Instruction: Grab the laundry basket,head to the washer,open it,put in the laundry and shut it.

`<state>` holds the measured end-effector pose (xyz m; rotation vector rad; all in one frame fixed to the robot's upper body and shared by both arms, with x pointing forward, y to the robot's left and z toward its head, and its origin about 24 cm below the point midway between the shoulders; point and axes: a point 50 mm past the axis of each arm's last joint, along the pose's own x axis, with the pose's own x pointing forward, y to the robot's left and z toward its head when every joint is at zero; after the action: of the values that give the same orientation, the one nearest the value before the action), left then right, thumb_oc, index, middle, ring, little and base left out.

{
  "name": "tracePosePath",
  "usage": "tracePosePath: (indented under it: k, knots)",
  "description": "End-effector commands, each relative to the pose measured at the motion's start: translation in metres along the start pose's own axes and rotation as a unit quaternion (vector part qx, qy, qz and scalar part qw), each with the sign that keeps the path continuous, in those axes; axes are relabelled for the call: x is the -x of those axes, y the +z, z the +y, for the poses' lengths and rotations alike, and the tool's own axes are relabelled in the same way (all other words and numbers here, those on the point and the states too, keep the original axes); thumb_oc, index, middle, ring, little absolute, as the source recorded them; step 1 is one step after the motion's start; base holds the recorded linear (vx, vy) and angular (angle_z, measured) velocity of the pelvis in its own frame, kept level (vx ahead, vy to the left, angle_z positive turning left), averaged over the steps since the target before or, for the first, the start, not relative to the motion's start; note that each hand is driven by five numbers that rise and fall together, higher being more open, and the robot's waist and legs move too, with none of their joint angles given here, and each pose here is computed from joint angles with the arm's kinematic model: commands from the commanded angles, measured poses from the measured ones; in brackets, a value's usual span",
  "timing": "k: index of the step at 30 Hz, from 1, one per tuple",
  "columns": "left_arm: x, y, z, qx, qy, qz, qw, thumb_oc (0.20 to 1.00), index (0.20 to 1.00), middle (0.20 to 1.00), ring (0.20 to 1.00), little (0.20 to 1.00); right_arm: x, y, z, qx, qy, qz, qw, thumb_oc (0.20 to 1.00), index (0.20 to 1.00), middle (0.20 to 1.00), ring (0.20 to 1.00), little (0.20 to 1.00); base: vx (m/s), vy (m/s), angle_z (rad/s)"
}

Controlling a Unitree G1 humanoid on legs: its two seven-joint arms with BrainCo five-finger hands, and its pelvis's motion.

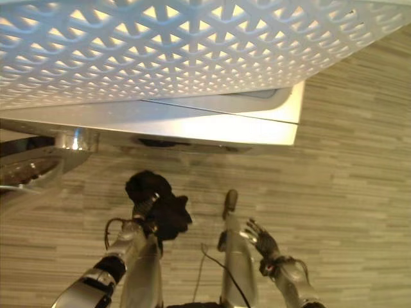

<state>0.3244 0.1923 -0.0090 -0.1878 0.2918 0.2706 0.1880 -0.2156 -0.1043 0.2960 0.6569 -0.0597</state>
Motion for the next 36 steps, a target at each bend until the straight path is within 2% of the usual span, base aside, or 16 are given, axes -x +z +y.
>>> tracePosePath:
  k: [1,7,10,11,14,16,20,22,23,24,26,28,30,32,33,36]
  knots:
    - [-0.016,0.049,0.014,0.033,0.045,-0.076,0.995,0.2,0.2,0.2,0.2,0.2,-0.003,0.017,-0.003,0.042,-0.002,-0.021,0.999,1.0,1.0,1.0,1.0,1.0,0.0,-0.007,-0.03]
    - [-0.031,0.16,0.028,0.034,0.09,-0.195,0.976,0.2,0.2,0.2,0.2,0.2,-0.009,0.027,0.012,0.048,0.024,-0.037,0.998,1.0,1.0,1.0,1.0,1.0,0.0,-0.007,-0.06]
    - [-0.025,0.209,0.05,0.082,0.125,-0.248,0.957,0.2,0.2,0.2,0.2,0.2,-0.011,0.035,0.023,0.046,0.051,-0.054,0.996,1.0,1.0,1.0,1.0,1.0,0.02,0.014,-0.05]
    - [-0.017,0.239,0.064,0.104,0.142,-0.288,0.941,0.2,0.2,0.2,0.2,0.2,-0.011,0.041,0.027,0.047,0.064,-0.065,0.995,1.0,1.0,1.0,1.0,1.0,0.01,0.011,-0.04]
    - [-0.01,0.262,0.069,0.118,0.146,-0.32,0.929,0.2,0.2,0.2,0.2,0.2,-0.012,0.045,0.029,0.051,0.072,-0.07,0.994,1.0,1.0,1.0,1.0,1.0,0.01,0.001,-0.03]
    - [0.002,0.297,0.054,0.148,0.123,-0.365,0.911,0.2,0.2,0.2,0.2,0.2,-0.011,0.044,0.028,0.066,0.076,-0.063,0.993,1.0,1.0,1.0,1.0,1.0,0.03,0.015,-0.13]
    - [0.016,0.334,0.032,0.214,0.083,-0.4,0.887,0.2,0.2,0.2,0.2,0.2,-0.013,0.049,0.028,0.074,0.076,-0.062,0.992,1.0,1.0,1.0,1.0,1.0,0.02,0.01,-0.01]
    - [0.033,0.362,0.016,0.282,0.046,-0.433,0.855,0.2,0.2,0.2,0.2,0.2,-0.015,0.055,0.028,0.074,0.074,-0.07,0.992,1.0,1.0,1.0,1.0,1.0,0.04,0.007,0.0]
    - [0.039,0.371,0.005,0.306,0.019,-0.442,0.843,0.42,0.42,0.42,0.42,0.42,-0.015,0.057,0.027,0.073,0.071,-0.072,0.992,1.0,1.0,1.0,1.0,1.0,0.03,-0.002,0.03]
    - [0.048,0.38,-0.005,0.339,-0.01,-0.456,0.823,1.0,1.0,1.0,1.0,1.0,-0.015,0.057,0.026,0.069,0.068,-0.071,0.993,1.0,1.0,1.0,1.0,1.0,0.03,-0.001,0.08]
    - [0.056,0.384,-0.016,0.372,-0.045,-0.463,0.803,1.0,1.0,1.0,1.0,1.0,-0.014,0.054,0.026,0.068,0.071,-0.068,0.993,1.0,1.0,1.0,1.0,1.0,0.02,0.006,0.09]
    - [0.048,0.38,-0.012,0.355,-0.041,-0.445,0.821,1.0,1.0,1.0,1.0,1.0,-0.012,0.056,0.023,0.068,0.071,-0.066,0.993,1.0,1.0,1.0,1.0,1.0,0.01,0.015,-0.02]
    - [0.036,0.377,0.005,0.226,0.002,-0.424,0.877,1.0,1.0,1.0,1.0,1.0,-0.012,0.063,0.016,0.077,0.067,-0.07,0.992,1.0,1.0,1.0,1.0,1.0,0.0,0.046,-0.05]
    - [0.03,0.373,0.021,0.042,0.058,-0.414,0.908,1.0,1.0,1.0,1.0,1.0,-0.01,0.069,0.008,0.086,0.06,-0.073,0.992,1.0,1.0,1.0,1.0,1.0,-0.02,0.046,-0.08]
    - [0.026,0.369,0.027,-0.051,0.081,-0.401,0.911,1.0,1.0,1.0,1.0,1.0,-0.009,0.069,0.004,0.089,0.057,-0.072,0.992,1.0,1.0,1.0,1.0,1.0,-0.02,0.03,-0.07]
    - [0.019,0.36,0.028,-0.179,0.108,-0.368,0.906,1.0,1.0,1.0,1.0,1.0,-0.009,0.071,0.0,0.097,0.056,-0.067,0.991,1.0,1.0,1.0,1.0,1.0,-0.01,0.011,-0.04]
